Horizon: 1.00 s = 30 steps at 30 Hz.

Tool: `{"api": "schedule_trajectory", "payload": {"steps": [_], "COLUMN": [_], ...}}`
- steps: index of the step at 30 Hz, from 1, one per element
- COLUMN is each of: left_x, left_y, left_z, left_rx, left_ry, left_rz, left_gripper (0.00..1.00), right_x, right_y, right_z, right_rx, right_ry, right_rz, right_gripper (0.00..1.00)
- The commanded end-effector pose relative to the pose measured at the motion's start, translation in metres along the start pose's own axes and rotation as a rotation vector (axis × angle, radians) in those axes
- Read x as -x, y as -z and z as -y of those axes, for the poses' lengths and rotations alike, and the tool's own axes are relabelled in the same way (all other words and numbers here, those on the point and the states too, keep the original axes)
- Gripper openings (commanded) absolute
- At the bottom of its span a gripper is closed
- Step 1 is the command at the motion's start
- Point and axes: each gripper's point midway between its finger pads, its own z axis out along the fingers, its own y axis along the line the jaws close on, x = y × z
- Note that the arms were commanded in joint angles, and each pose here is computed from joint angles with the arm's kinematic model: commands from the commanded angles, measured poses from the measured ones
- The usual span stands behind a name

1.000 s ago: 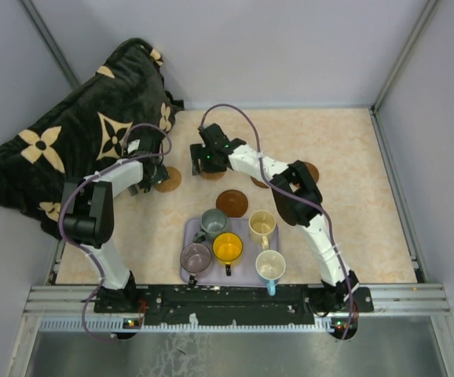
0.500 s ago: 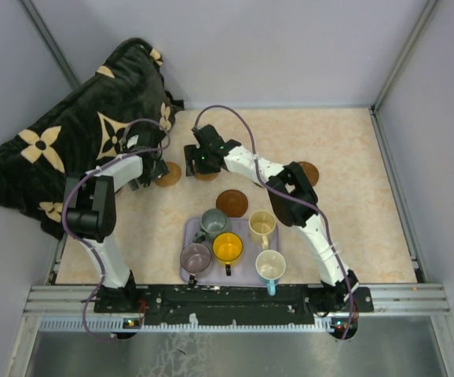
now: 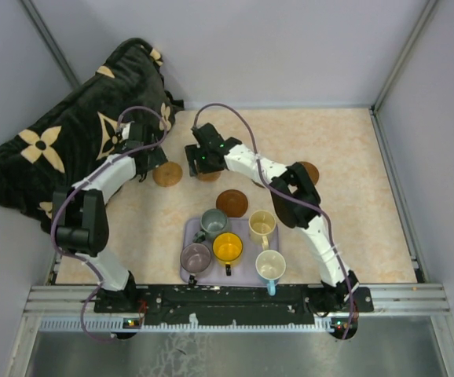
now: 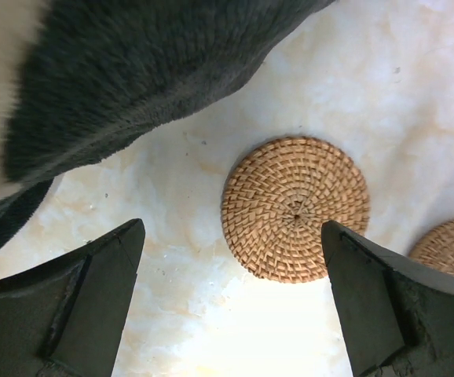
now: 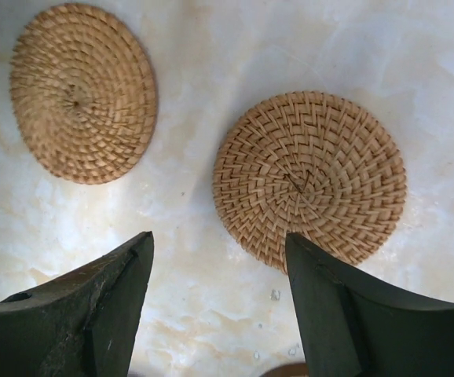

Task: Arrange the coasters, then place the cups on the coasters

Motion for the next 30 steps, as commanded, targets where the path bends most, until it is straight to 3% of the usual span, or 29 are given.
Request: {"api": "schedule_trajectory", "payload": {"steps": [1,5,11,15,21,30], "left_x": [0.034,0.033,0.016,0.001,-0.003,0.001], "left_y": [0.023,0.035,0.055,0.069,0.094,0.122], "left_z": [0.009,0.014,0.022,0.024,0.028,0.031], "left_rx": [-0.070,-0.121,-0.225,-0.276,-0.349,-0.433], "left_ry": [0.019,0.026,-0.006,-0.033,-0.029,-0.002], "left_rz": [0.082,0.083,0.063,0.053,0.070,0.107], "left_gripper": [1.00,1.00,1.00,1.00,1.00,1.00], "right_x": [0.067,0.071,0.032,-0.011,-0.070,-0.105], "right_y": [0.079,0.104,0.130,0.148,0.157,0.142], "right_z": [-0.030,-0.027,0.017,0.045,0.061,0.065], "right_rx": [0.053,0.045,-0.140,-0.223,-0.219,-0.216], "right_ry": [0.039,0.040,0.029,0.024,0.001,-0.009], "right_rz": [0.201,0.244,0.175,0.116,0.040,-0.023], "right_gripper": [0.69,0.69,0.66,0.38,0.29,0.31]}}
